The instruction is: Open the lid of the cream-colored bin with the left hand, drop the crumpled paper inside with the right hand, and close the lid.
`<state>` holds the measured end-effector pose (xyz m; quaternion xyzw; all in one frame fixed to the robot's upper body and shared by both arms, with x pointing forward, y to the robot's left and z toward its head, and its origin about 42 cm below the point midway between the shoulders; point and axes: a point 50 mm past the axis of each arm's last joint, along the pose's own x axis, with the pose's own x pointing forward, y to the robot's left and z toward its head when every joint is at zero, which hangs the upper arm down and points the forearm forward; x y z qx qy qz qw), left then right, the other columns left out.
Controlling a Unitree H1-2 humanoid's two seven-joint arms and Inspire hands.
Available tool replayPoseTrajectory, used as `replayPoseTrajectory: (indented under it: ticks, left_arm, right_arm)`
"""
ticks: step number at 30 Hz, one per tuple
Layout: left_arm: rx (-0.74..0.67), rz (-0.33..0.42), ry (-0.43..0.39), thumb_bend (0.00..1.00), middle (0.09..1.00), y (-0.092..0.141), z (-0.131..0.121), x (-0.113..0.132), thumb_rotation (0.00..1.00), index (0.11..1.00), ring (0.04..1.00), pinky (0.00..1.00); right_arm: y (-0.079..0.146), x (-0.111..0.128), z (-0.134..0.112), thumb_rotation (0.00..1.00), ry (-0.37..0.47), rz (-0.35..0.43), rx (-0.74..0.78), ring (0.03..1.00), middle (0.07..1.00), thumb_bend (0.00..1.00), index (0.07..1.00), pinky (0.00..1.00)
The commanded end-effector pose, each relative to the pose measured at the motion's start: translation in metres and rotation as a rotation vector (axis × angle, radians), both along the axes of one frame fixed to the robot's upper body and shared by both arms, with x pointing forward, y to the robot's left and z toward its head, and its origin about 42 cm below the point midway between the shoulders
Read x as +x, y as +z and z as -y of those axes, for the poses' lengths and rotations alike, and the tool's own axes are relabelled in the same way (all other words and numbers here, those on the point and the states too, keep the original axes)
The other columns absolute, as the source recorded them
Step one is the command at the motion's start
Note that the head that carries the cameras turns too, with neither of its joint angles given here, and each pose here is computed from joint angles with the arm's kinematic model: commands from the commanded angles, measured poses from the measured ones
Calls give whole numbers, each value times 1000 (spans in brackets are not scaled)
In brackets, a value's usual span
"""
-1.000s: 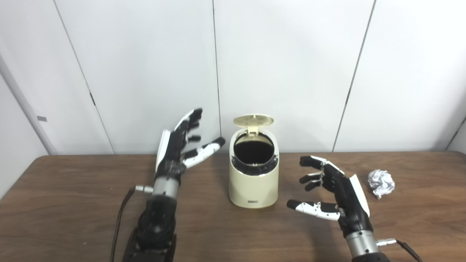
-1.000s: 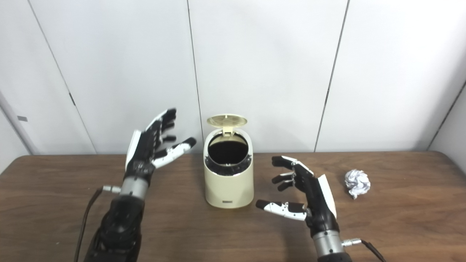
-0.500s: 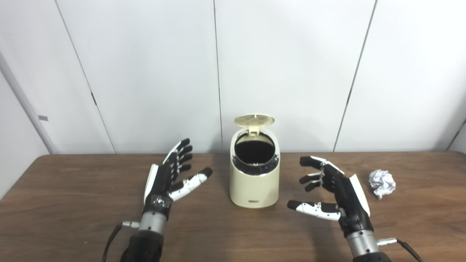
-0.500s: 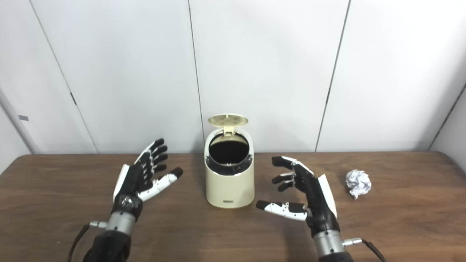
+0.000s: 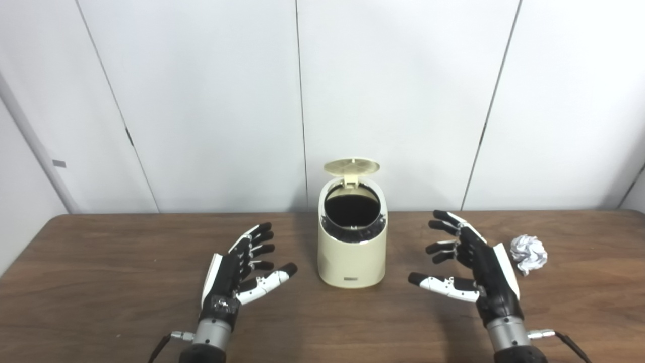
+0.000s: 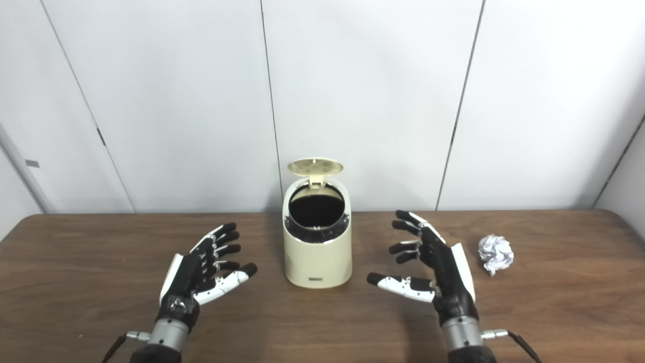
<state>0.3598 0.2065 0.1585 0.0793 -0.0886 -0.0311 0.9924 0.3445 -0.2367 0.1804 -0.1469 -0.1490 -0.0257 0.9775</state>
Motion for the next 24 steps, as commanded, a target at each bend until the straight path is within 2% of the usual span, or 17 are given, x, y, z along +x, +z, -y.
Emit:
replayPoseTrajectory:
  ticks: [1,2,3,5,7,10,16,19,24]
  left_arm:
    - [-6,78,-13,805,842,15,1,6,187,881,799,670]
    - [-7,76,-13,804,842,14,0,7,186,881,799,670]
    - [-7,74,-13,798,847,13,-1,9,184,885,805,674]
    - [-4,71,-10,796,849,12,-3,10,182,885,810,678]
    - [1,70,-6,793,847,11,-4,12,178,883,809,680]
    - [5,70,-5,792,841,10,-7,14,165,876,801,666]
    - [26,72,2,772,841,10,-13,17,149,877,801,680]
    - [22,71,3,751,849,11,-15,19,117,879,812,701]
    - [32,72,8,730,857,14,-19,19,101,884,818,704]
  right_arm:
    - [31,12,11,22,17,63,-78,605,802,708,819,505]
    - [39,13,17,23,26,20,-182,606,803,710,818,505]
    - [47,14,22,116,35,-19,-286,653,839,720,844,511]
    - [59,16,30,185,50,-69,-424,700,876,745,860,530]
    - [69,19,37,169,64,-96,-508,725,887,767,856,547]
    - [87,30,55,154,35,-121,-650,746,862,829,828,610]
    - [110,58,91,91,-41,-136,-812,800,863,824,792,675]
    - [122,68,100,50,-72,-130,-891,823,857,825,763,702]
    - [149,82,106,57,-130,-202,-1010,799,839,822,773,675]
